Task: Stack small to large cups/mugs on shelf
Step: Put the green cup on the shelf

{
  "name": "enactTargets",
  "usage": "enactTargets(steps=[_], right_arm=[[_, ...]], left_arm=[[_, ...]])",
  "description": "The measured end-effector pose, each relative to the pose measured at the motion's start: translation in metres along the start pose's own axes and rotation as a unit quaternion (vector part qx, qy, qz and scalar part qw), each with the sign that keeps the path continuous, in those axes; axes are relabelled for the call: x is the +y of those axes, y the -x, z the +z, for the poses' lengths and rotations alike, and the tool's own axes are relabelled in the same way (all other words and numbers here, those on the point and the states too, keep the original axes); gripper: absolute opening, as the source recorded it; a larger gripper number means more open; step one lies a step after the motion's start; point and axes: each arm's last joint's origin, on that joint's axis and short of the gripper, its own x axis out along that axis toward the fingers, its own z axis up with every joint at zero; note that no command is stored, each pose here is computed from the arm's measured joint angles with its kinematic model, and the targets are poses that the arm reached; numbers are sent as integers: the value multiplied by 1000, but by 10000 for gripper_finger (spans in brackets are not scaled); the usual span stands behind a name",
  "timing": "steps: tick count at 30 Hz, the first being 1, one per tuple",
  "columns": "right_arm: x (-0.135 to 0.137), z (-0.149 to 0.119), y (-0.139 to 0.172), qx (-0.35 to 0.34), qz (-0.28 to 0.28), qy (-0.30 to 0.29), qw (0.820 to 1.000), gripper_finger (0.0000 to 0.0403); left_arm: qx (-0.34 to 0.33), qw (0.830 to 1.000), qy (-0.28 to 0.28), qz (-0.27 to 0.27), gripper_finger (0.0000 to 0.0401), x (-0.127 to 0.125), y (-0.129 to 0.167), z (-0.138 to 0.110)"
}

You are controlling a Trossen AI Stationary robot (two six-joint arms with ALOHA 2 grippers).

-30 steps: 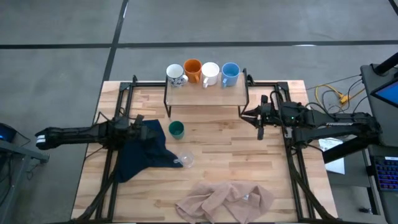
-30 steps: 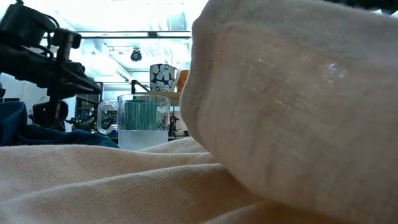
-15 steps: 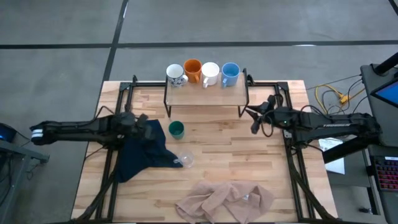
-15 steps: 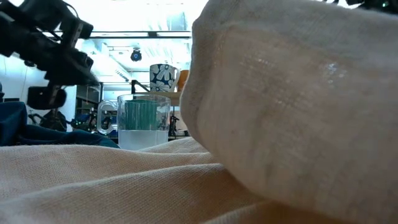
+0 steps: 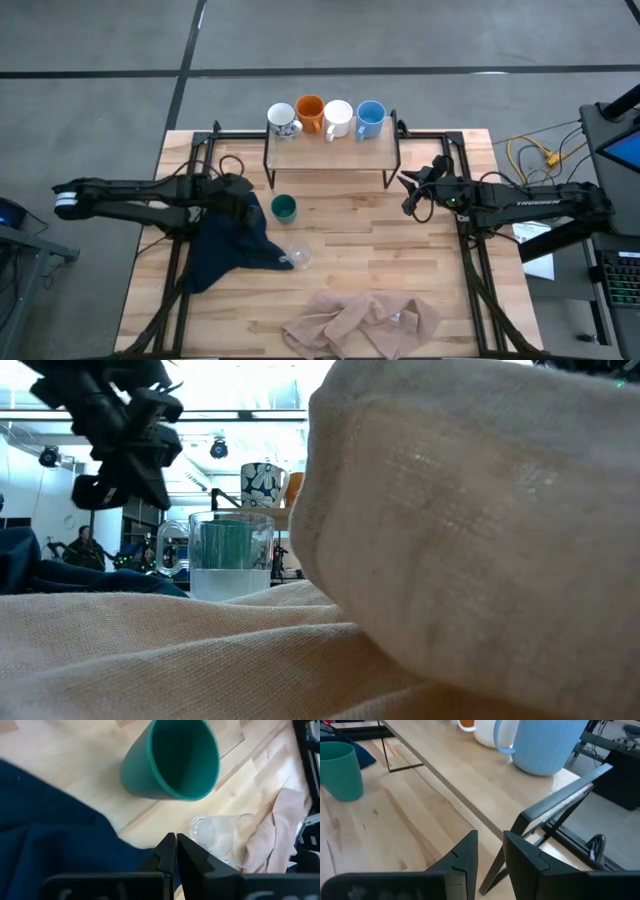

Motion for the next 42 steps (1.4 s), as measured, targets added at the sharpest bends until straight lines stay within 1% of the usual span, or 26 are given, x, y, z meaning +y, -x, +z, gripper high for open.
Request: enactTargets(steps=[6,9,12,19,20,22,25,28,29,31,35,36,39,40,42], right_arm=[[0,-2,-1,3,-1,-5,1000,92],[0,-3,-1,4,-1,-4,1000,95],[0,-3,-1,4,0,-4,1000,95],[0,-3,-1,4,0,-4,1000,89],[0,-3,-1,4,0,-4,1000,89],[0,-3,-1,5,0,-3,1000,92],[0,-3,-1,5,0,-3,1000,95],[0,-3,-1,6,4,-6,1000,97],[0,-3,-1,6,4,-7,1000,97],[1,-3,-1,6,7,-7,1000,97],[1,-3,-1,8,17,-14,1000,98],[1,-3,-1,8,17,-16,1000,97],[1,-3,-1,8,18,-19,1000,95],[1,-3,-1,8,18,-21,1000,93],[1,-3,-1,8,19,-26,999,90]], left_arm=[[17,999,-27,22,0,-13,-1,9],[19,999,-45,18,0,-19,2,13],[12,999,-47,9,0,-26,10,17],[1,999,-50,-2,0,-31,22,22],[1,998,-65,-1,0,-31,22,22],[-9,993,-118,1,0,-32,24,23],[-49,975,-212,35,0,-29,28,22],[-109,950,-277,89,0,-22,34,20],[-130,942,-295,92,0,-21,37,19],[-170,927,-323,82,0,-18,44,17],[-235,907,-346,44,0,-8,54,9],[-250,899,-358,37,0,-5,55,7],[-291,864,-411,15,0,0,54,2],[-296,855,-425,8,0,0,51,1],[-299,846,-442,0,0,1,45,-2]])
